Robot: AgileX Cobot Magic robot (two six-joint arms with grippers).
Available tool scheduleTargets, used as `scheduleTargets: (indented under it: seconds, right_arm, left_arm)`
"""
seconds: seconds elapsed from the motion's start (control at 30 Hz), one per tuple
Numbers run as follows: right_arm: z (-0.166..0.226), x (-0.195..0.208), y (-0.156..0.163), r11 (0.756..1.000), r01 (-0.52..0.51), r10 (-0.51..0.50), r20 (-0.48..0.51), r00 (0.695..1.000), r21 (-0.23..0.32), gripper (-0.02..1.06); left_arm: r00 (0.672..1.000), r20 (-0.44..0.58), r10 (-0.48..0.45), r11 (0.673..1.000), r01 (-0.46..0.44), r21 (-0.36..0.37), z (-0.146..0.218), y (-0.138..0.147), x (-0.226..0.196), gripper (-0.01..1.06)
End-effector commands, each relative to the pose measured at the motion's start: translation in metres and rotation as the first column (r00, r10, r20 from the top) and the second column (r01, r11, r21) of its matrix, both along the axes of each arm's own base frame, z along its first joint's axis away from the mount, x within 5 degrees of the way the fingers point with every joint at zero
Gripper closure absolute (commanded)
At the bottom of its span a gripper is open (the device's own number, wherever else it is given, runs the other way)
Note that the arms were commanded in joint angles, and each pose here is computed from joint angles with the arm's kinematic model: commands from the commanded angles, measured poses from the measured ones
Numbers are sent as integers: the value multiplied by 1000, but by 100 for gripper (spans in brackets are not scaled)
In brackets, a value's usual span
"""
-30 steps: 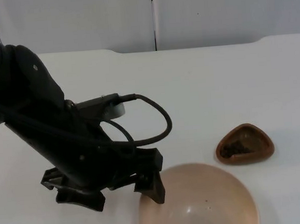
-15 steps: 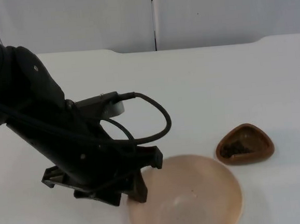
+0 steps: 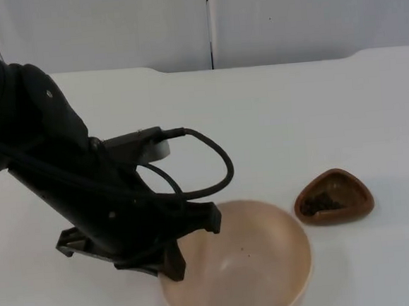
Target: Pick up the bowl with the left hand and pour the coffee beans from the cup into the bowl with the right hand.
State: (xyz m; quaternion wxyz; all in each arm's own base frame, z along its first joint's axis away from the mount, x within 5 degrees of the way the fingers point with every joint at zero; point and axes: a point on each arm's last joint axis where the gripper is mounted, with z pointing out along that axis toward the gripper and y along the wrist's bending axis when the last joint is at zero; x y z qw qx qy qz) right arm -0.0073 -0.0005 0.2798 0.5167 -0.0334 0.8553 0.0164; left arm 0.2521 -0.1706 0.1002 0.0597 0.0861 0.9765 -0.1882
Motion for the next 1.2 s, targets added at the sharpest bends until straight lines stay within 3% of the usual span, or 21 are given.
scheduleTargets:
  seconds: [0.0, 0.23, 0.37, 0.57, 0.67, 1.17]
  right_arm:
    - [1, 0, 0, 1000, 3, -3, 11, 1000, -7, -1]
    - [1, 0, 0, 1000, 3, -3, 11, 1000, -7, -1]
    - [1, 0, 0, 1000, 3, -3, 11, 1000, -7, -1]
    - [1, 0, 0, 1000, 3, -3, 11, 1000, -7, -1]
    - [1, 0, 0, 1000, 3, -3, 11, 1000, -7, -1]
    - [1, 0, 0, 1000, 3, -3, 11, 1000, -7, -1]
  left_arm:
    - [999, 34, -23, 1000, 23, 2, 9, 1, 1, 105]
    - [995, 101, 23, 999, -26, 31, 38, 24, 8, 105]
    - [987, 129, 96, 991, -107, 85, 59, 57, 14, 105]
    - [974, 170, 147, 970, -176, 167, 74, 83, 15, 105]
    - [973, 198, 116, 966, -157, 206, 78, 86, 15, 105]
    - [981, 158, 110, 965, -144, 219, 82, 88, 8, 105]
